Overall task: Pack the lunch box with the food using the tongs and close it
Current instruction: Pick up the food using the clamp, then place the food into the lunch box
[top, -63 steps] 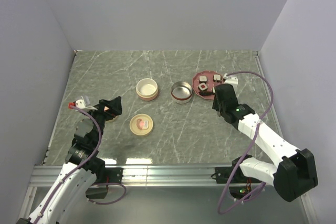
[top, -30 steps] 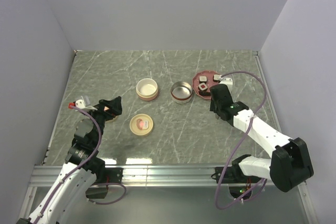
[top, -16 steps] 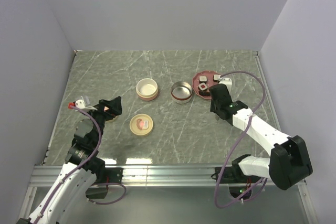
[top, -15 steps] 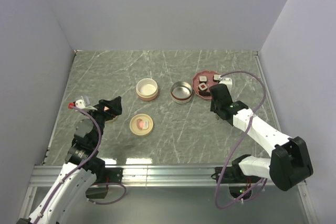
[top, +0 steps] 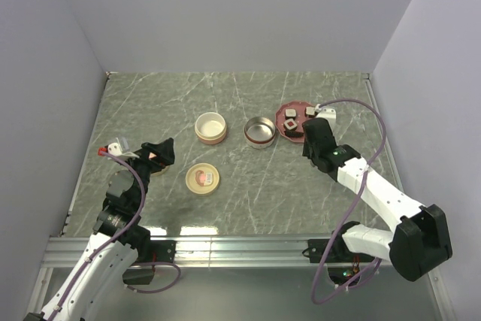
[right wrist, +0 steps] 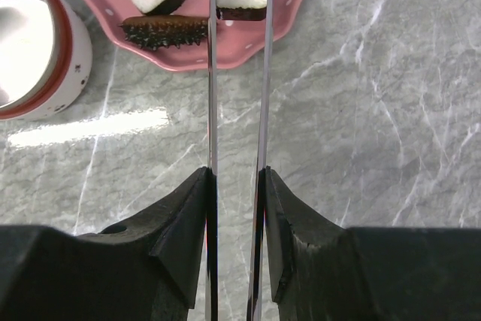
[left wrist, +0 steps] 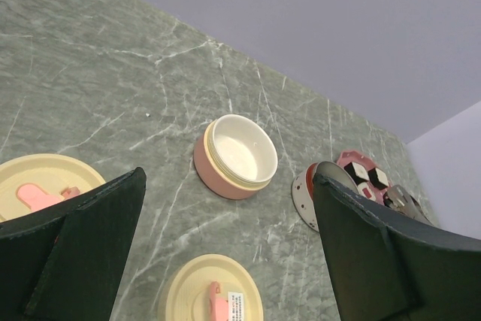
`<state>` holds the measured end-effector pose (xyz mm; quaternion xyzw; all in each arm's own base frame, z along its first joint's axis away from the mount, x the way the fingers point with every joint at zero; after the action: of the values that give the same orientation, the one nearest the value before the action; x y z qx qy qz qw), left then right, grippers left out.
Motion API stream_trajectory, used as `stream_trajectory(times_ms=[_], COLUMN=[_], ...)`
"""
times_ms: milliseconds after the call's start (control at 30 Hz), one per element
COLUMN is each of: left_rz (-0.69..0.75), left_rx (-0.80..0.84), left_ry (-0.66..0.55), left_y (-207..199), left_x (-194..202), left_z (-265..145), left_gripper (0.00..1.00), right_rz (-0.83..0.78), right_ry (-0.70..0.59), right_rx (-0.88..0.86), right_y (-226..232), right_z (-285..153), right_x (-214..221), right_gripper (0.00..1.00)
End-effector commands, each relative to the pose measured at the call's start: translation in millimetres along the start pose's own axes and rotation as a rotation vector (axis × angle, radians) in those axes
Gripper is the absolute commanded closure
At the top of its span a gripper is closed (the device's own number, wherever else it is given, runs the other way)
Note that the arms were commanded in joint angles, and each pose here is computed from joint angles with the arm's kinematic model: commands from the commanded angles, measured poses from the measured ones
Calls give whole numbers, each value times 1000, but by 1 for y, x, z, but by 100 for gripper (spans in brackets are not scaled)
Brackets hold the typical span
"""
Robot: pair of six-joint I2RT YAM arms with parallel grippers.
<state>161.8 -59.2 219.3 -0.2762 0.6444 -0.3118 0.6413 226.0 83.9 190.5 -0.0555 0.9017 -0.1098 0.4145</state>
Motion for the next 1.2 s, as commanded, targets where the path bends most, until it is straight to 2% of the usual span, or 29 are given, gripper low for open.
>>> stream_trajectory(times_ms=[0,200,333,567,900,1167], left_rz=[-10,-11,-10,-9,1,1], left_rx=[19,20,22,25,18,8], left_ry=[-8,-3,-3,3,9,13], left_y=[-3,-3,-3,-4,-3,-2], left_x=[-1,-1,-1,0,1,2], left_z=[1,1,1,2,4,4], left_gripper=[1,0,0,0,0,0], right_rz=[40,49,35,-9,-53,-92], right_ry=[-125,-205,-210,-236,-299,-280], right_rx=[5,-14,-33,-86,-166,-201], right_y=[-3,-3,1,26,56,75], right_z=[-16,-37,-40,-41,-66,-63], right_x=[-24,-33,-34,-35,-46,-43], right_gripper=[100,100,100,100,100,100])
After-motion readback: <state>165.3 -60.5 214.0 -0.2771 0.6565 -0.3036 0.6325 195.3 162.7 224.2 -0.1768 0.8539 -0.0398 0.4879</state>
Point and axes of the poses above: each gripper's point midway between its finger pads, its own z axis out along the fingers, its own y axis along the line the jaws close on, x = y × z, the point moved 10 cm from there along -z, back along the fingers, and after that the axes turned 15 degrees about -z, right-handed, at the moved point
